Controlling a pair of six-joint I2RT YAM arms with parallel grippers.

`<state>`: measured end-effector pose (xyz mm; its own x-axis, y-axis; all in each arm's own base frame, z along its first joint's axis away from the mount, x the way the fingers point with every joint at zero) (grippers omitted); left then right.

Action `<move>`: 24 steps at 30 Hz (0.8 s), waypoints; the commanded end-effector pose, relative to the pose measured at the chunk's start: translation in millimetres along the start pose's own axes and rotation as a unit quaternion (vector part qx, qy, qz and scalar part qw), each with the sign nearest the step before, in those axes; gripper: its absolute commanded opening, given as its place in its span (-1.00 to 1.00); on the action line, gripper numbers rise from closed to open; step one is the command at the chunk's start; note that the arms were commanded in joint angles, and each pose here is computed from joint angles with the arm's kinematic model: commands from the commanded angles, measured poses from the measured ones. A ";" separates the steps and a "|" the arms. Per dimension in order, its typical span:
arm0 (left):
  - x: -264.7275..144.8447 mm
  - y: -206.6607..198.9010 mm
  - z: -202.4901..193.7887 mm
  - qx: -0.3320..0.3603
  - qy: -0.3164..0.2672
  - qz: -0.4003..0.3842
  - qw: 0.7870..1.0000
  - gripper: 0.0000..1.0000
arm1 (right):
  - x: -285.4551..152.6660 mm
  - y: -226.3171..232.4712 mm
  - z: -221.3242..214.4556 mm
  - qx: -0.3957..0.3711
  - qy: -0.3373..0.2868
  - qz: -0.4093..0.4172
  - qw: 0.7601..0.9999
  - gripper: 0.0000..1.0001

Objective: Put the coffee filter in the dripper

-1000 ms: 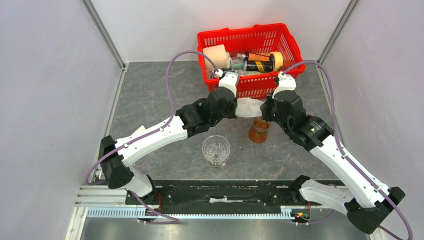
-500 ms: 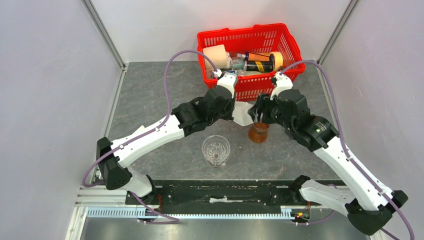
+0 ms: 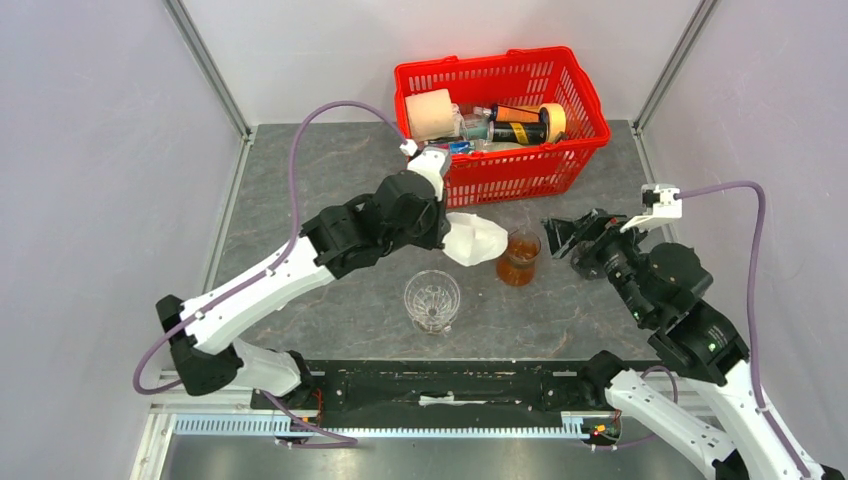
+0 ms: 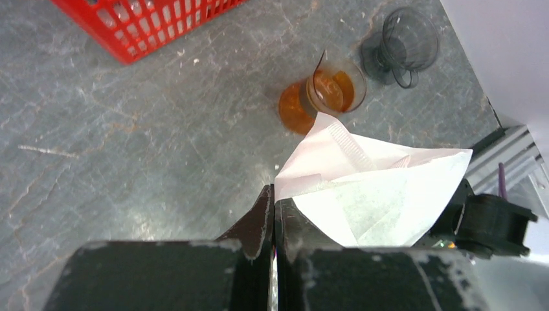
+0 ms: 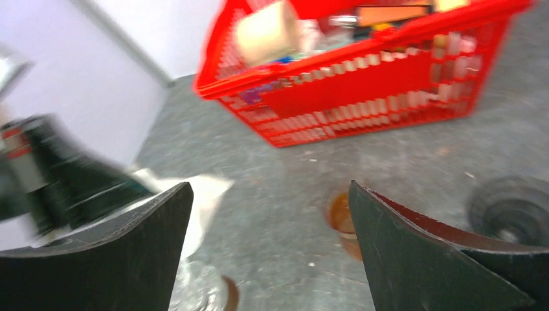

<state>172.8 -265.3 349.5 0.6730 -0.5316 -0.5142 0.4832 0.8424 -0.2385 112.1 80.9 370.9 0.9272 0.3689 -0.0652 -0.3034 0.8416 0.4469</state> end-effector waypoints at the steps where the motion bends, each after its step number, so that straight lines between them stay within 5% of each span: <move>1: -53.9 7.4 1.3 -0.047 0.032 -0.021 0.998 -0.96 | 11.4 -26.6 -2.7 -0.004 -0.022 -0.182 0.983 0.94; 13: -122.1 26.5 -34.6 -0.072 0.188 -0.034 0.979 -0.96 | 35.6 -31.0 -35.0 -0.048 0.082 -0.195 0.976 0.94; 24: -83.4 17.4 -57.2 -0.052 0.270 -0.046 0.960 -0.96 | 42.0 -31.2 -47.2 -0.071 0.125 -0.177 0.974 0.94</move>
<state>88.8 -186.5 353.2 0.3079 -0.5041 -0.8069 0.4417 0.8269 -0.3480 148.3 87.2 314.2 0.9059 0.1022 -0.4110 0.0024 0.9692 0.2463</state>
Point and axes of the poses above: each gripper's point midway between its finger pads, its own x axis out along the fingers, its own y axis along the line the jaws close on, z = x × y, the point moved 10 cm from there along -x, back along the fingers, and after that the axes turned 1 degree about x, right-handed, at the moved point
